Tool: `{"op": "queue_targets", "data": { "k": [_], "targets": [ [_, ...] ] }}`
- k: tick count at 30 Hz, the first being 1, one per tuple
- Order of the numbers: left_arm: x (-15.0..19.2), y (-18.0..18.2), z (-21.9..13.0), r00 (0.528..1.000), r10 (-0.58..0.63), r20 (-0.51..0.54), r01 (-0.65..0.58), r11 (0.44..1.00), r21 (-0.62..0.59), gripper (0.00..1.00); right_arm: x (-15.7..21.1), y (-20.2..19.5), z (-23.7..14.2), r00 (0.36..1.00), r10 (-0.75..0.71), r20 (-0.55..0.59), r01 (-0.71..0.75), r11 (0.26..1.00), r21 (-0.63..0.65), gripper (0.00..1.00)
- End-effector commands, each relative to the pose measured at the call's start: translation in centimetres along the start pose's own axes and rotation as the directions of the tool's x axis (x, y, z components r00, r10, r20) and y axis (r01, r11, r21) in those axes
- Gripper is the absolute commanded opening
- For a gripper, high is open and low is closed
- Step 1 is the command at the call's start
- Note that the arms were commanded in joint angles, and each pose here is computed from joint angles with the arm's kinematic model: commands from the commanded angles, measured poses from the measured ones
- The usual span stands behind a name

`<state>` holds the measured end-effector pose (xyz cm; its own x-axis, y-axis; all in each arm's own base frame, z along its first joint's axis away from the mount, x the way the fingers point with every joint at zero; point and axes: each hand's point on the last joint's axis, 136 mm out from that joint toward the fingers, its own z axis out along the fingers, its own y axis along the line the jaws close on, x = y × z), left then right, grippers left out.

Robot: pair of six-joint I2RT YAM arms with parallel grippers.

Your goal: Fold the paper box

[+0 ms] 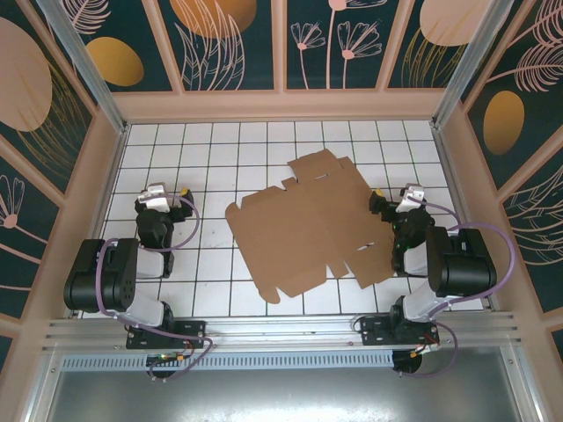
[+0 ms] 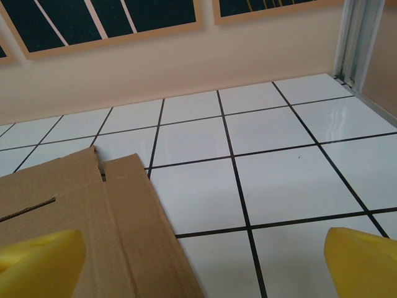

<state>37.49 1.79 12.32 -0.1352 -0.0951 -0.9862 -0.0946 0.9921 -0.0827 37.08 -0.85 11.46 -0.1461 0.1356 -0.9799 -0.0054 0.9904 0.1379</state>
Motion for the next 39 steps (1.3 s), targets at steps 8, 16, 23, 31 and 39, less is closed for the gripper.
{"op": "queue_targets", "data": {
  "k": [8, 16, 23, 31, 39],
  "targets": [
    [-1.2, -0.3, 0.2, 0.999, 0.012, 0.04, -0.012, 1.0, 0.005, 0.99, -1.1, 0.5, 0.4, 0.999, -0.023, 0.031, 0.023, 1.0, -0.019, 0.99],
    [-2.0, -0.6, 0.2, 0.999, 0.017, 0.044, -0.017, 1.0, 0.014, 0.99, -2.4, 0.1, 0.2, 0.998, -0.011, 0.058, 0.01, 1.0, 0.023, 0.99],
    [-10.1, -5.7, -1.8, 0.991, 0.032, 0.131, -0.05, 0.99, 0.136, 0.99, -12.5, 5.4, 1.3, 0.997, -0.006, 0.075, 0.0, 0.996, 0.084, 0.99],
    [-16.4, -13.4, -5.3, 0.97, -0.152, -0.188, 0.178, 0.975, 0.131, 0.99, -18.3, 18.7, -4.4, 0.992, -0.118, -0.033, 0.114, 0.988, -0.101, 0.99],
    [-8.4, -17.3, -6.5, 0.789, -0.27, -0.552, 0.423, 0.89, 0.169, 0.99, -18.3, 20.7, -9.0, 0.909, 0.208, -0.361, -0.366, 0.81, -0.457, 0.99]
  ]
}}
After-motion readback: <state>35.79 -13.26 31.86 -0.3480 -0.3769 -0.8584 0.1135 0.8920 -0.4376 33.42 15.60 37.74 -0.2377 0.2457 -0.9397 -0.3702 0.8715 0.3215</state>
